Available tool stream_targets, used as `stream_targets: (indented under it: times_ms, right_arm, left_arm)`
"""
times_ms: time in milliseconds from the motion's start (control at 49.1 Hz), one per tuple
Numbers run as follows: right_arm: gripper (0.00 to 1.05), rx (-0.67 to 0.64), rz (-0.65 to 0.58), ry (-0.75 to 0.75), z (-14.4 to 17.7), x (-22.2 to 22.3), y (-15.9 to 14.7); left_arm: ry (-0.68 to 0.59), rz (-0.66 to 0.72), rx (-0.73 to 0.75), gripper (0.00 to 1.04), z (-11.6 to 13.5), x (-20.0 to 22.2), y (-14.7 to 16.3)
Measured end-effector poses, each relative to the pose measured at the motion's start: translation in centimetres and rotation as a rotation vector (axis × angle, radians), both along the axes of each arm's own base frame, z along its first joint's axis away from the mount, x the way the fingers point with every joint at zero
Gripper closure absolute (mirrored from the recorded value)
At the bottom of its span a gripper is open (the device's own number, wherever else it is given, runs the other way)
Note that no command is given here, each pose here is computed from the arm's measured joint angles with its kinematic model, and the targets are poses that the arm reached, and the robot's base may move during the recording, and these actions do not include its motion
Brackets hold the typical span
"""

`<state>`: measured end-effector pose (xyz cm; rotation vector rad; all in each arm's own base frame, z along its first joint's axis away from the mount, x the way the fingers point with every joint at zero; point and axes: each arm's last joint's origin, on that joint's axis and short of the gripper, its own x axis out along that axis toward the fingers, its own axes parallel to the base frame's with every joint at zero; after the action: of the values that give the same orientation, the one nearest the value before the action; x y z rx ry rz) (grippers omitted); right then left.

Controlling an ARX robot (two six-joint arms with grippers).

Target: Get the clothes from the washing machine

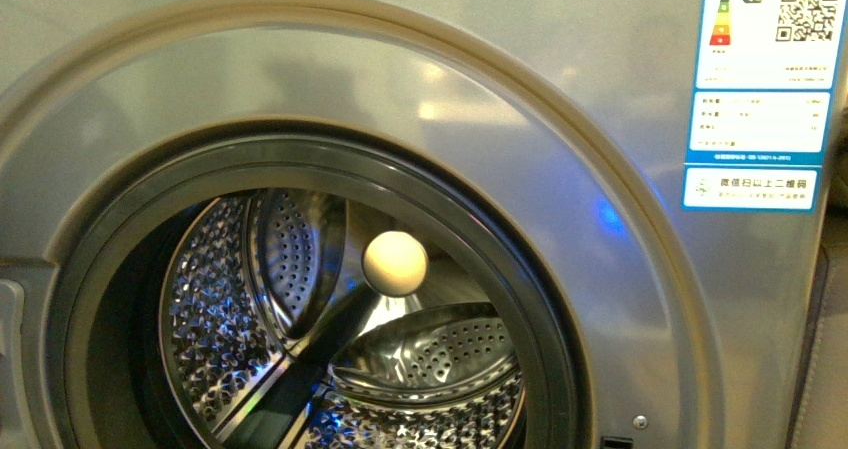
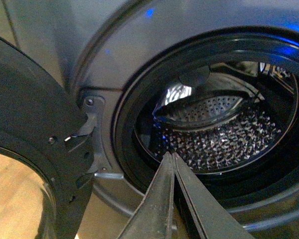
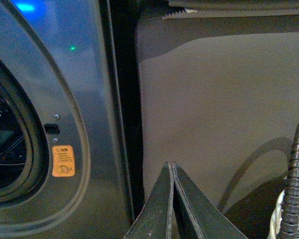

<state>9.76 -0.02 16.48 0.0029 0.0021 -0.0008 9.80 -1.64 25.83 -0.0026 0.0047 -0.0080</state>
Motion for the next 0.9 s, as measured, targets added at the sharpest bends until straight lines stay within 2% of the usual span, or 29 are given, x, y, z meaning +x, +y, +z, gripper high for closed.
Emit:
stream_targets:
  times_ms: [81, 183, 265, 407, 895]
  right_arm:
    - [1.02, 0.0, -0.001, 0.0, 0.0, 0.0, 0.0]
    - [1.02, 0.0, -0.002, 0.0, 0.0, 0.0, 0.0]
    - [1.02, 0.0, -0.002, 0.0, 0.0, 0.0, 0.0]
    - [1.02, 0.0, -0.001, 0.0, 0.0, 0.0, 0.0]
    - [1.02, 0.0, -0.001, 0.0, 0.0, 0.0, 0.0]
  left_arm:
    - [-0.022, 0.002, -0.004, 1.01, -0.7, -0.2, 0.3]
    - [0.008, -0.04, 0.0, 1.01, -3.0, 0.0, 0.9]
    - [0.002, 0.016, -0.001, 1.01, -4.1, 0.0, 1.6]
    - [0.003, 0.007, -0.001, 1.01, -5.7, 0.0, 1.6]
    - [0.001, 0.008, -0.001, 1.01, -7.7, 0.0, 1.6]
